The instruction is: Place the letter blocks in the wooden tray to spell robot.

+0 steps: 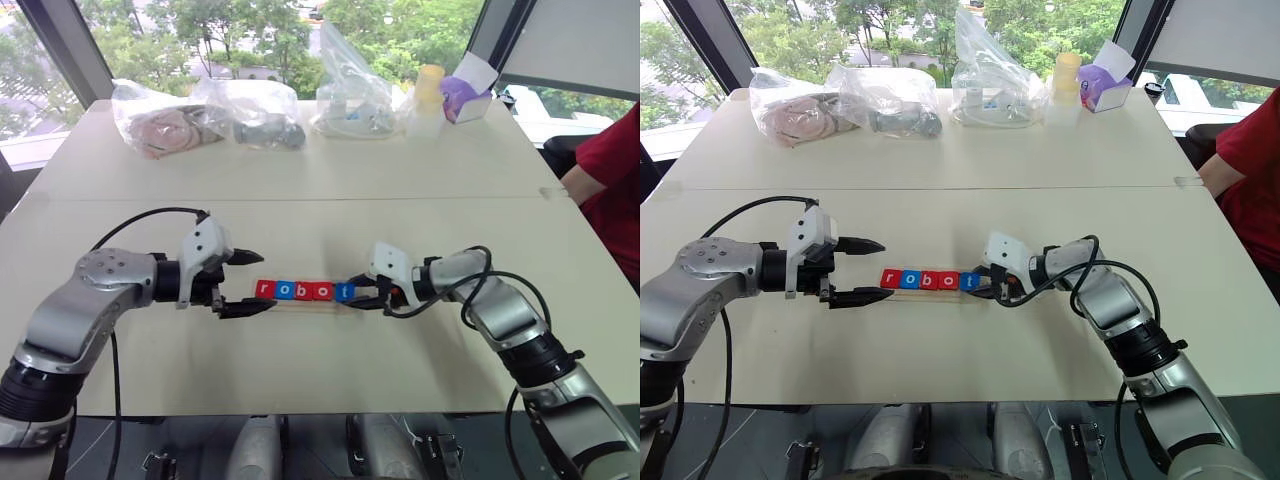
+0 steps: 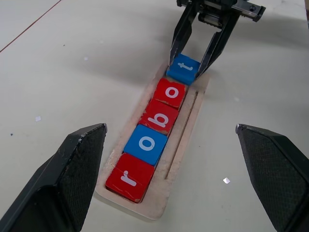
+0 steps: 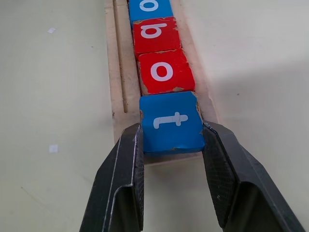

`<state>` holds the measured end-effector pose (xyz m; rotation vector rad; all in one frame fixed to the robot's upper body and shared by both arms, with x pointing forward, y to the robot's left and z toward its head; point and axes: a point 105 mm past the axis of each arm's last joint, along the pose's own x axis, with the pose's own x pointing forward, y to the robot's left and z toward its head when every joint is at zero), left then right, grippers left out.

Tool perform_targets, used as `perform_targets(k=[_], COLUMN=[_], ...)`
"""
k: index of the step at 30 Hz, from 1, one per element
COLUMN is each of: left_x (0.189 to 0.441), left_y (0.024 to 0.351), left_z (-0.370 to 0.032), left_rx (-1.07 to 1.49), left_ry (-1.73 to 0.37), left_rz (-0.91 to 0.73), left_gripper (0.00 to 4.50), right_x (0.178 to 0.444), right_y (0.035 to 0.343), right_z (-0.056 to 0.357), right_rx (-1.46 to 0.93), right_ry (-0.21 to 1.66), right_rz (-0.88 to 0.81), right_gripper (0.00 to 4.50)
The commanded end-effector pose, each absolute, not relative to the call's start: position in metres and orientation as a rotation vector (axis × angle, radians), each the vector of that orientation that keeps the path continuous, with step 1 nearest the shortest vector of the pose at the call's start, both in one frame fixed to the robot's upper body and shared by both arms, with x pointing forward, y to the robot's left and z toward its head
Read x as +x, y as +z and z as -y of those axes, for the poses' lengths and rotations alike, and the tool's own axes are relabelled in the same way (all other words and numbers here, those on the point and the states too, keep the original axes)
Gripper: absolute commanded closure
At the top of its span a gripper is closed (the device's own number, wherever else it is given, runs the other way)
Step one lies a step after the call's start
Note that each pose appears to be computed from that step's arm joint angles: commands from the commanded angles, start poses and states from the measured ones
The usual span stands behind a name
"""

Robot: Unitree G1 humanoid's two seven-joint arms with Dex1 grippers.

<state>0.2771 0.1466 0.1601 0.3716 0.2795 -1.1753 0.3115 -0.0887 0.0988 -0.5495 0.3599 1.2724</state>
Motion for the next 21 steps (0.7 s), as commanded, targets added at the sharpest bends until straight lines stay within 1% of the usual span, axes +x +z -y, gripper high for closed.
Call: perform_targets(k=[1, 3, 4, 7, 8, 16, 21], left_x=[0.276, 0.276, 0.276, 0.277, 0.276, 0.277, 0.277], left_y=[0.168, 0.168, 0.168, 0.168, 0.168, 0.168, 0.169], left_z=[-0.144, -0.144, -0.144, -0.144, -0.144, -0.146, -0.152], left_rx=[0.401, 0.401, 0.401, 0.400, 0.400, 0.394, 0.384], left_ry=[-1.183, -1.182, -1.182, -1.180, -1.180, -1.172, -1.157], left_rz=[-0.237, -0.237, -0.237, -0.238, -0.238, -0.240, -0.253], left_gripper=[0.00, 0.00, 0.00, 0.00, 0.00, 0.00, 0.00], right_x=[0.312, 0.310, 0.310, 0.311, 0.312, 0.317, 0.325], right_y=[0.112, 0.111, 0.110, 0.113, 0.115, 0.132, 0.128], right_z=[0.081, 0.080, 0.079, 0.078, 0.079, 0.099, 0.113], right_rx=[-0.565, -0.561, -0.559, -0.543, -0.540, -0.522, -0.536], right_ry=[1.295, 1.305, 1.304, 1.291, 1.281, 1.183, 1.100], right_rz=[-0.300, -0.304, -0.302, -0.294, -0.293, -0.260, -0.271], right_gripper=[3.38, 2.34, 1.99, 0.45, 0.04, 0.04, 0.04])
